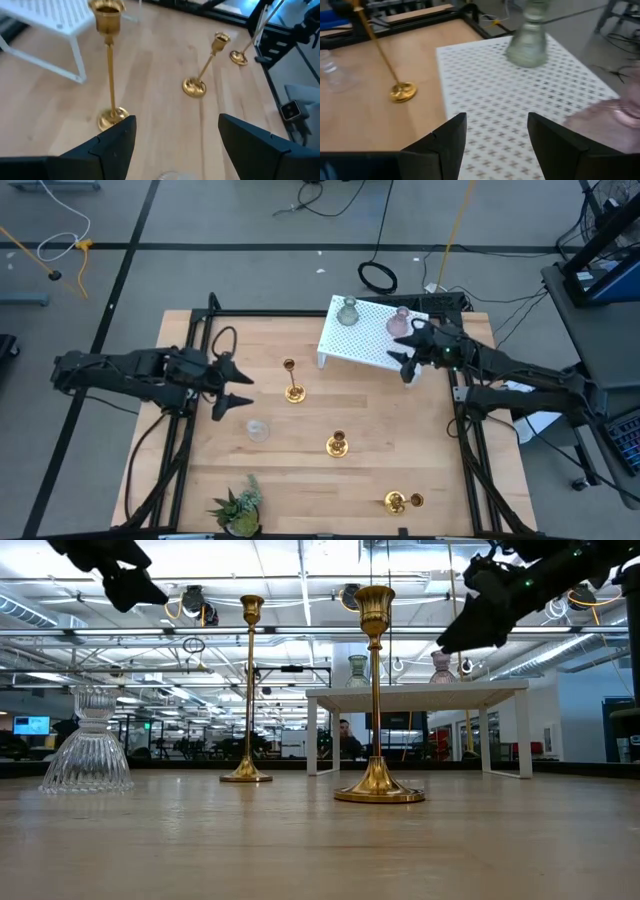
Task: Pick & Place candle stick holders
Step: Put the pink glass candle holder on the shelf
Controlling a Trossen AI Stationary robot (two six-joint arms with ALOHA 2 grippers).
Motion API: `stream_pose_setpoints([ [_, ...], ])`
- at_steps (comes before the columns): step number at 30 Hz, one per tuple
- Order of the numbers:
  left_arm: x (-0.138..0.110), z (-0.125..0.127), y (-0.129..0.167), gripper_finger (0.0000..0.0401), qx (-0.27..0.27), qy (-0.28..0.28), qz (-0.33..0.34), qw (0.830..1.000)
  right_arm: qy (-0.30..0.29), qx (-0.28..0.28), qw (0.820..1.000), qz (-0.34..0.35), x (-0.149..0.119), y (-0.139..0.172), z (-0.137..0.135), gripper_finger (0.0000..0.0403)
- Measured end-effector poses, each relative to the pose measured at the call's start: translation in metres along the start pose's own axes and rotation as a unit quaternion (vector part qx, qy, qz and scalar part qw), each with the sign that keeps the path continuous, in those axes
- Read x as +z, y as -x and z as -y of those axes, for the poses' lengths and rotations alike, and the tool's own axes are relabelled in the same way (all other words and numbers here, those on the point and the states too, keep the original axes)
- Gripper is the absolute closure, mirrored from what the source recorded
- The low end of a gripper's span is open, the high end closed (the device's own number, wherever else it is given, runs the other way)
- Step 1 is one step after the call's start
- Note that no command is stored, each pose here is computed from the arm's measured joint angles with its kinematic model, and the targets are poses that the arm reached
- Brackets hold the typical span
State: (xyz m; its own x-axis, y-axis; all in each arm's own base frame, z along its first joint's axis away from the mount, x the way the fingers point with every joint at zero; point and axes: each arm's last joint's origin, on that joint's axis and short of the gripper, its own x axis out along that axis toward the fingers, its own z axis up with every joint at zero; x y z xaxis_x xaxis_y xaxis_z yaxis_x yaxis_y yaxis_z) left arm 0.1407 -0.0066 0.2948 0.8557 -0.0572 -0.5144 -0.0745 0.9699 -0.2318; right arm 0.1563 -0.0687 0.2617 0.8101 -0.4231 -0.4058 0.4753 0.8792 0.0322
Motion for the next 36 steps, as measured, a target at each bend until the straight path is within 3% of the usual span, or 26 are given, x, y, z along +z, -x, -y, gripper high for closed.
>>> stream_pose_setpoints([
  [5,-0.004,-0.001,-0.016,0.0112,0.008,0.029,-0.052,0.998,0.012,0.025,1.000,-0.002,-0.001,-0.003,-0.010,0.0200],
  [10,-0.014,0.002,-0.035,0.0112,-0.017,0.046,-0.143,0.988,0.020,0.041,0.999,-0.010,-0.002,-0.005,-0.017,0.0200],
  [15,-0.021,0.012,-0.051,0.0112,-0.029,0.055,-0.193,0.979,0.026,0.052,0.998,-0.015,-0.004,-0.007,-0.022,0.0200],
  [23,-0.039,0.030,-0.064,0.0112,-0.039,0.023,-0.273,0.961,0.029,0.057,0.998,-0.016,-0.004,-0.007,-0.024,0.0200],
  [32,-0.052,0.047,-0.071,0.0112,0.049,0.014,-0.270,0.962,0.029,0.056,0.998,-0.016,-0.004,-0.007,-0.024,0.0200],
  [36,-0.059,0.054,-0.074,0.0112,0.062,-0.015,-0.277,0.959,0.029,0.056,0.998,-0.016,-0.004,-0.007,-0.024,0.0200],
])
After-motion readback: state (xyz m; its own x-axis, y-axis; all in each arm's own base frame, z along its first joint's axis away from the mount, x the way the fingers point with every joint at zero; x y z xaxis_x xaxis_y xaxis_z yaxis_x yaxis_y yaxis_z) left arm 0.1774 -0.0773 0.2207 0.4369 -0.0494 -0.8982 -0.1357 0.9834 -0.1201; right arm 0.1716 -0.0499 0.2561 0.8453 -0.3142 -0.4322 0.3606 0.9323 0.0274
